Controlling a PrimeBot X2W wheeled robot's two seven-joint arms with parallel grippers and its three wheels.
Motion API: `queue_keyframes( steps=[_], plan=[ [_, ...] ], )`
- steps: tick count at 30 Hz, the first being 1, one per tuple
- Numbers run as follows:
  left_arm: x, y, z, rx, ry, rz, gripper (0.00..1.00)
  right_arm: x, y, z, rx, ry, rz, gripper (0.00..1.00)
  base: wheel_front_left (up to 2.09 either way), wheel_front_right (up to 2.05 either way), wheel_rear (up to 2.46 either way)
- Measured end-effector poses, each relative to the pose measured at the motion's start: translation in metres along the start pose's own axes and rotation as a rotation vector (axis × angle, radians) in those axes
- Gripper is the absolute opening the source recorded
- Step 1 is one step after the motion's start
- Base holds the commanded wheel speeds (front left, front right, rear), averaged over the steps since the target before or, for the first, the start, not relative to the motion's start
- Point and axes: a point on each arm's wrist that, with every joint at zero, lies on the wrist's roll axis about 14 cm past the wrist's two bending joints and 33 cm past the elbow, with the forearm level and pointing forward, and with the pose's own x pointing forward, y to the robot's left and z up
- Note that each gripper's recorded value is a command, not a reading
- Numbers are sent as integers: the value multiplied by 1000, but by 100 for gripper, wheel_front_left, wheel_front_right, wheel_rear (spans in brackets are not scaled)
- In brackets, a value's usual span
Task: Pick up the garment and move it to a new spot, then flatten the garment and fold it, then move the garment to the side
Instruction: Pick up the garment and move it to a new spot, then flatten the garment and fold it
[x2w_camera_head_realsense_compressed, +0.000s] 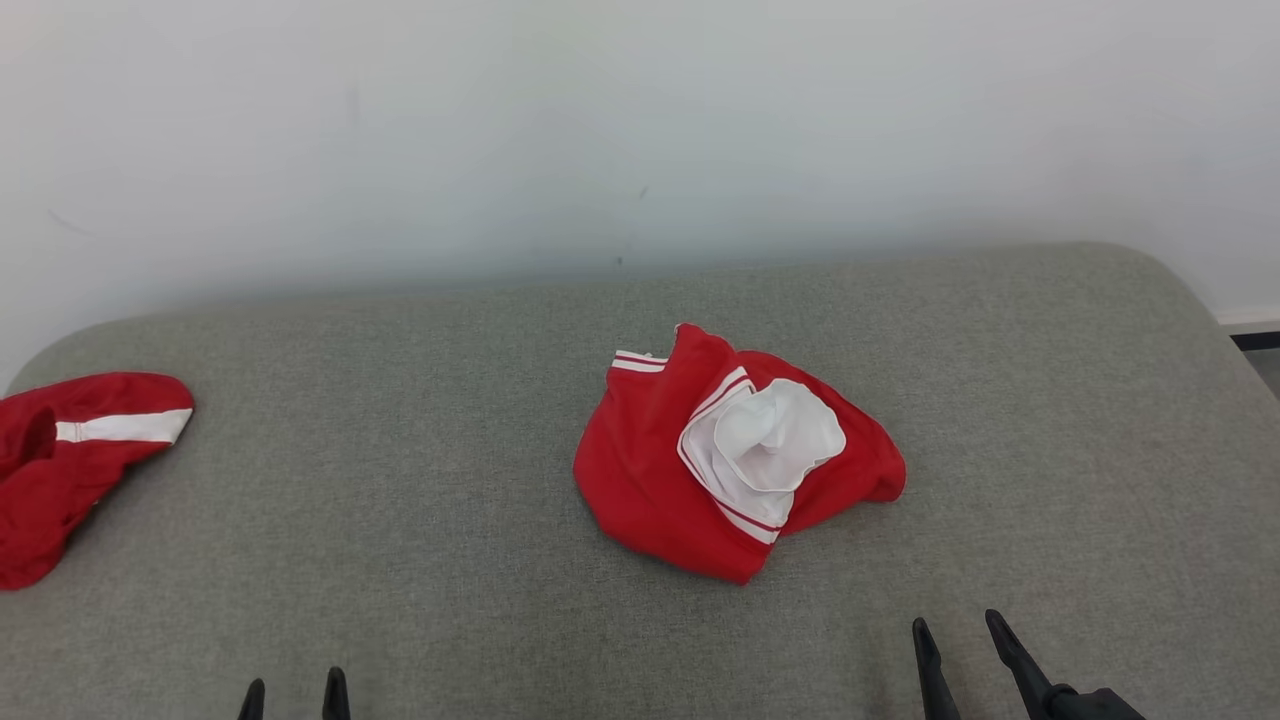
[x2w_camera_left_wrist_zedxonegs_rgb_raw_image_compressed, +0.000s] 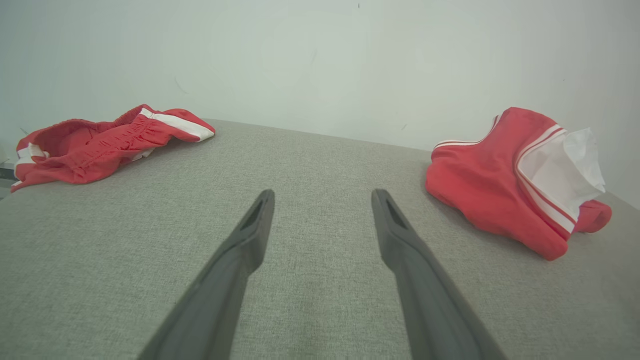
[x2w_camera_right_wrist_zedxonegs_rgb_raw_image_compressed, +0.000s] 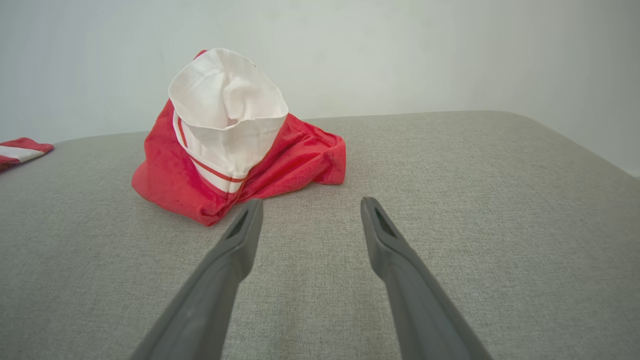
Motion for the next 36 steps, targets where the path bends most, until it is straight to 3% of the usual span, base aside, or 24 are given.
queue_keyframes(
  steps=[30, 36],
  plan=[
    [-2, -6, -14, -22, 46, -17, 100, -2, 3, -1, 13, 1, 5, 100, 0, 0, 0],
    [9, -33, -19, -1, 65, -120, 100, -5, 1, -3, 15, 7, -5, 100, 0, 0, 0]
  ],
)
